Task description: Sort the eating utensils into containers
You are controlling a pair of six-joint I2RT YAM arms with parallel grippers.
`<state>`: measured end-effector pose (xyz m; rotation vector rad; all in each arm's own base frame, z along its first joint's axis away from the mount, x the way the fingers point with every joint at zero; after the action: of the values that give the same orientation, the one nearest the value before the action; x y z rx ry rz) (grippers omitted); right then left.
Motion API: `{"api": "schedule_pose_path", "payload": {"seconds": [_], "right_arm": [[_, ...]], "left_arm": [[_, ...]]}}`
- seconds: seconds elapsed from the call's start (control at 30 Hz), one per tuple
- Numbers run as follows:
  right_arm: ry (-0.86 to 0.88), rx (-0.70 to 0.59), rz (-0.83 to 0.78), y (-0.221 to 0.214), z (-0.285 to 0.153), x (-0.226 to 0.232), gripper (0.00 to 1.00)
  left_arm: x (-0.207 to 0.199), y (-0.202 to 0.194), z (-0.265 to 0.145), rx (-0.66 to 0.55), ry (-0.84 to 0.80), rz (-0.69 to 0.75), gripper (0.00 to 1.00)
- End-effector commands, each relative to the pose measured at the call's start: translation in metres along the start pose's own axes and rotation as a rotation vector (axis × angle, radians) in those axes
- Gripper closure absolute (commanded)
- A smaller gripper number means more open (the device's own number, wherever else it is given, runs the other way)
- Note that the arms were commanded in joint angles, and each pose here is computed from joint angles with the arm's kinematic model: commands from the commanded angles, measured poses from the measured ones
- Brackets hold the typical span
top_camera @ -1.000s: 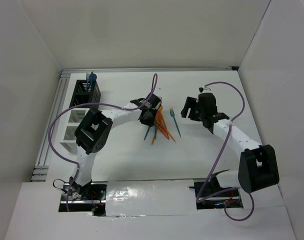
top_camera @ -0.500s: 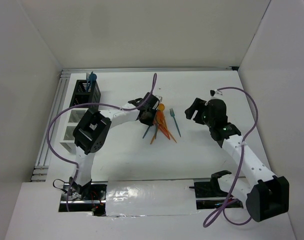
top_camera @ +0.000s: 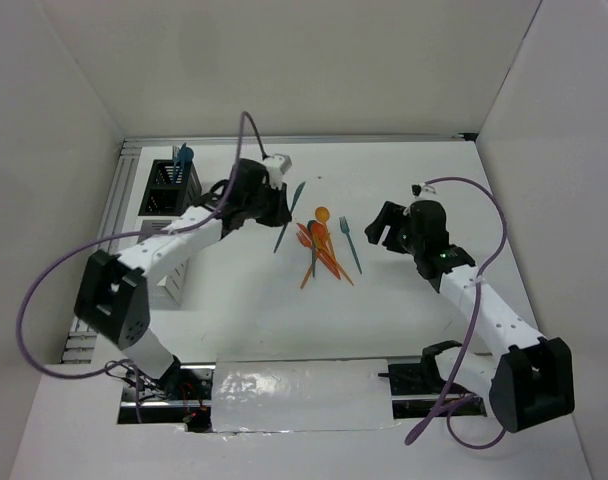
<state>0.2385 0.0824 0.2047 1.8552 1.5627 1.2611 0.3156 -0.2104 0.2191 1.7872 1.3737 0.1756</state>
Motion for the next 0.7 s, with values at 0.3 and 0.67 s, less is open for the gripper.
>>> {"api": "schedule_pose_path", "payload": {"seconds": [0.3, 0.67], "right_arm": [[0.141, 0.012, -0.043, 0.021, 0.039, 0.015, 0.21], [0.175, 0.034, -0.045, 0.024, 0.067, 0.018, 0.21]], "left_arm": [[0.088, 0.075, -0.139, -0.744, -0.041, 0.244, 0.84], [0.201, 0.066, -0.177, -0.861, 0.127, 0.254, 0.86]]}}
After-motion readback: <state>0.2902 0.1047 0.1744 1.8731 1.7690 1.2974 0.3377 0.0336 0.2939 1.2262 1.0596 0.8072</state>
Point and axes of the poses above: each gripper's point midway between its finger pads, its own z axis out along the fingers, its own x axis along the line the jaws close on, y = z × x, the point moved 10 cm from there along -z, back along the fingers, and after that the axes turned 5 degrees about -z, right-handed, at the moved point
